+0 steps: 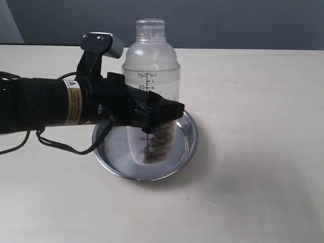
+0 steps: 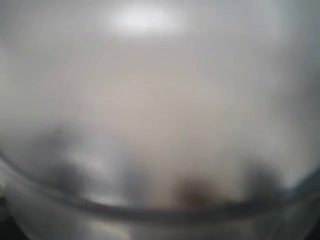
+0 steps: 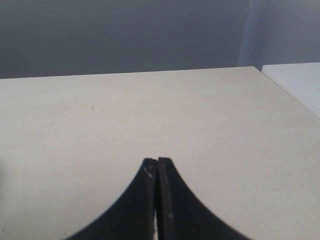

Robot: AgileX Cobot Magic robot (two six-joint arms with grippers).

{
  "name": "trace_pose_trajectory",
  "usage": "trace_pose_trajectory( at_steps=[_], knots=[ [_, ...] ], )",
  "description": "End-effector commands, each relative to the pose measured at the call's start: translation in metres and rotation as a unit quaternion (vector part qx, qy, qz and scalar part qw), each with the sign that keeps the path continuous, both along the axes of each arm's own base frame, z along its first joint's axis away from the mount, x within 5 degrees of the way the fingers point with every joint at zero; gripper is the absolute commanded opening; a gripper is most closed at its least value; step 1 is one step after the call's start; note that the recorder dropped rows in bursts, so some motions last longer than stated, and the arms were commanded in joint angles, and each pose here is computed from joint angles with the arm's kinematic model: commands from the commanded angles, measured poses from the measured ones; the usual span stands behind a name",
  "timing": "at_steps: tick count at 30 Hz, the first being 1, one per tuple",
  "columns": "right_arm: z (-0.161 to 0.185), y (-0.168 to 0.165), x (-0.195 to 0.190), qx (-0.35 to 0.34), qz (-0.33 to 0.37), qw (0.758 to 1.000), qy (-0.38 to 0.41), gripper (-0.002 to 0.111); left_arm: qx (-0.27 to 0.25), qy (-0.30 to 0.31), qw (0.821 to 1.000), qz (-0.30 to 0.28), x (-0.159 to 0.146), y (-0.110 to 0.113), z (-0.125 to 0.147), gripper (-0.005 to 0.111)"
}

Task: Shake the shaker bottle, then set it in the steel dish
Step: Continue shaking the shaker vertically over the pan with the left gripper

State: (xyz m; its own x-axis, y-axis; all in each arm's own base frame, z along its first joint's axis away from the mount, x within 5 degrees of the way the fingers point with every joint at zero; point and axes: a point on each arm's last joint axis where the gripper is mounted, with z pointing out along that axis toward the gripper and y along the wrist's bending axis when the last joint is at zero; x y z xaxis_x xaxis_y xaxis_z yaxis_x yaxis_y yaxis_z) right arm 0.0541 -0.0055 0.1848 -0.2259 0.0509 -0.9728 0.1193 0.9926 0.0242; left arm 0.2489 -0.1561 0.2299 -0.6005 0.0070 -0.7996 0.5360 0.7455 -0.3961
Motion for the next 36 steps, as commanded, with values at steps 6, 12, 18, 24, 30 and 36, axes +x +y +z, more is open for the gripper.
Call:
trace_pose_trajectory(
  at_steps=[6, 12, 18, 24, 30, 36],
  knots=[
    [0.001, 0.000, 0.000, -0.002, -0.002, 1.000, -0.008, -0.001, 0.055, -0.050, 0.996, -0.041, -0.002, 0.001, 0.005, 0.000],
    [0.001, 0.000, 0.000, -0.002, -0.002, 1.000, -0.008, -0.001, 0.030, 0.032, 0.991, 0.128, 0.017, 0.023, -0.009, 0.000],
    [0.001, 0.000, 0.000, -0.002, -0.002, 1.000, -0.008, -0.001, -0.093, -0.181, 0.977, -0.058, -0.002, -0.011, 0.091, 0.000],
    [0.001, 0.000, 0.000, -0.002, -0.002, 1.000, -0.008, -0.001, 0.053, -0.044, 0.997, -0.026, -0.002, -0.015, -0.002, 0.000],
    [0.001, 0.000, 0.000, -0.002, -0.002, 1.000, -0.008, -0.001, 0.014, -0.201, 0.979, 0.013, 0.005, -0.006, 0.102, 0.000],
    [0.001, 0.000, 0.000, -0.002, -0.002, 1.000, -0.008, -0.001, 0.079, -0.132, 0.987, -0.049, 0.003, -0.031, 0.037, 0.000]
  ],
)
